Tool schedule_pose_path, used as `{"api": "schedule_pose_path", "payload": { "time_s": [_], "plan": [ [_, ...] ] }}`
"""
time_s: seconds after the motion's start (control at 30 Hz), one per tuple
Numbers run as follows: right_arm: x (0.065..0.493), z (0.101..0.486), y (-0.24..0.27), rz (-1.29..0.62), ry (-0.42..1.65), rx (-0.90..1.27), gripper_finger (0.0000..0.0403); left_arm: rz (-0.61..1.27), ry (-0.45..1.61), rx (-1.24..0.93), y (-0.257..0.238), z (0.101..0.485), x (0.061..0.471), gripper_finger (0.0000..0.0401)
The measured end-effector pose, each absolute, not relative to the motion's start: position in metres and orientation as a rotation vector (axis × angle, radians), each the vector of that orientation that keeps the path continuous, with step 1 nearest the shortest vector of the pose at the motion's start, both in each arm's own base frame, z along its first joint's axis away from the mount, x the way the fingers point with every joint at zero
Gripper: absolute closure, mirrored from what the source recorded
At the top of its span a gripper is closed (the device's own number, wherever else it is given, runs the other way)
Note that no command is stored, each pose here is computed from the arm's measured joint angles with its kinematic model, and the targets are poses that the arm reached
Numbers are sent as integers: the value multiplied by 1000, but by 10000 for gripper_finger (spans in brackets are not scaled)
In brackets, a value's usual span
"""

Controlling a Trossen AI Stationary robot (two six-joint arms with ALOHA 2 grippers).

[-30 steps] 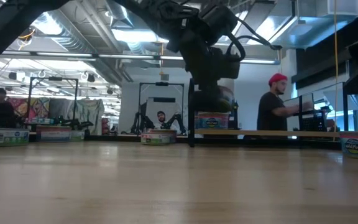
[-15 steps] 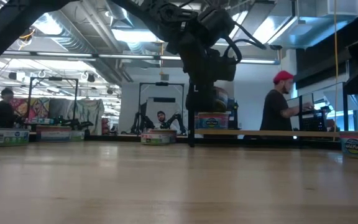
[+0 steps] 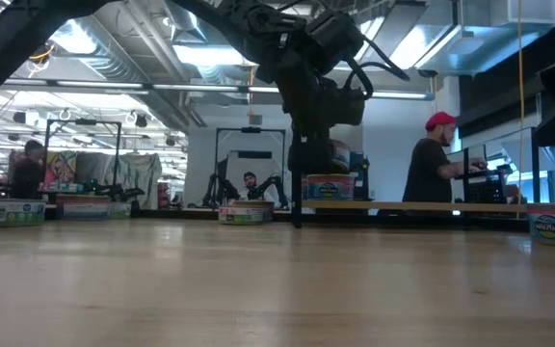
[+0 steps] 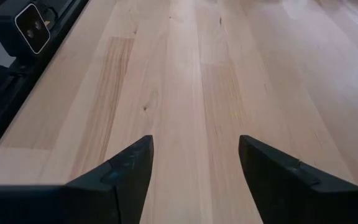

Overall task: Stack canned seafood by type on shelf
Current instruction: Stack the blue tuna can on top of the blue tuna can

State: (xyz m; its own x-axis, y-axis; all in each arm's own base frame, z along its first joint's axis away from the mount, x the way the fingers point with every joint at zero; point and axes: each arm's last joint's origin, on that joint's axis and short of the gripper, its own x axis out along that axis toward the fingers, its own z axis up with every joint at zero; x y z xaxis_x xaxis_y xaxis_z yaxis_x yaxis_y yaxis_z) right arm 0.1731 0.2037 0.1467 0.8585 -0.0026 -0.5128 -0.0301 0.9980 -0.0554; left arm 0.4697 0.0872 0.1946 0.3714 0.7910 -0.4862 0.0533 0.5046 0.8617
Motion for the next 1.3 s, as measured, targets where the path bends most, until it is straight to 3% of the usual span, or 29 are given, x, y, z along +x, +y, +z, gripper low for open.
{"api": "schedule_pose_path", "payload": {
  "time_s": [1.3],
  "plan": [
    [173, 147, 204, 14, 539, -65, 166, 602, 1012, 837, 61, 197, 474, 117]
  ]
}}
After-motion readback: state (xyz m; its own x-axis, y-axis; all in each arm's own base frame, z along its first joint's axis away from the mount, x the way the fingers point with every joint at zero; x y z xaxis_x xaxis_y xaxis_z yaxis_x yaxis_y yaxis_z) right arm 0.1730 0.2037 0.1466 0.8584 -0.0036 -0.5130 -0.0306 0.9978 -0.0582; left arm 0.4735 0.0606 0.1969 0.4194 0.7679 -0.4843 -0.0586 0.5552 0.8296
